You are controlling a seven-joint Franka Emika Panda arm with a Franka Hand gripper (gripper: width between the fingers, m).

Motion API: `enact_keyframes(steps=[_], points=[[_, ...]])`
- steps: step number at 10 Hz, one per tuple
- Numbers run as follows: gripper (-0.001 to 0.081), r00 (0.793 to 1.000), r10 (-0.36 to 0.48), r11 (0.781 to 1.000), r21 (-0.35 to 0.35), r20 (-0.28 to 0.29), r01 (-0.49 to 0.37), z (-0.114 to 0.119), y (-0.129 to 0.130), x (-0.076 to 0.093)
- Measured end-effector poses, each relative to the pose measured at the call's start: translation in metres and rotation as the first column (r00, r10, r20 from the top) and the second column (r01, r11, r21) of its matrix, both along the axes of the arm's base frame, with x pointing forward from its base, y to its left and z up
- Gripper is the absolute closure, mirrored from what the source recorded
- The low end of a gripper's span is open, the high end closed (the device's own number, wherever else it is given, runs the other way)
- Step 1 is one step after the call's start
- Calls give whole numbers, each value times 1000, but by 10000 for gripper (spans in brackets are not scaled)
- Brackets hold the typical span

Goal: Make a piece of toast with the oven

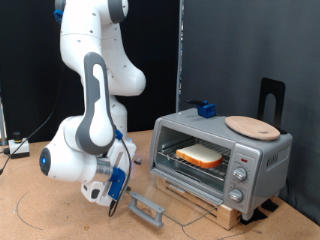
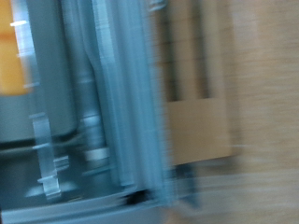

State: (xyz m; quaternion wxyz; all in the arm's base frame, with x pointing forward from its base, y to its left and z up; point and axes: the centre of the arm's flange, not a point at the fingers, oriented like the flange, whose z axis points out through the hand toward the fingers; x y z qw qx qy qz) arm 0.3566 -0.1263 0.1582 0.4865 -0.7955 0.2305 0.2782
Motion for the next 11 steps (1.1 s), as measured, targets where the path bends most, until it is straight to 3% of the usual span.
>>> enact_keyframes(steps=[3,5,11], points=[[-3,999,45,984,170,20,-47,39,3,-6],[-3,995,80,969,227,66,-93,59,10,-11],[-3,971,154,949,245,183,-196,106,50,-33]])
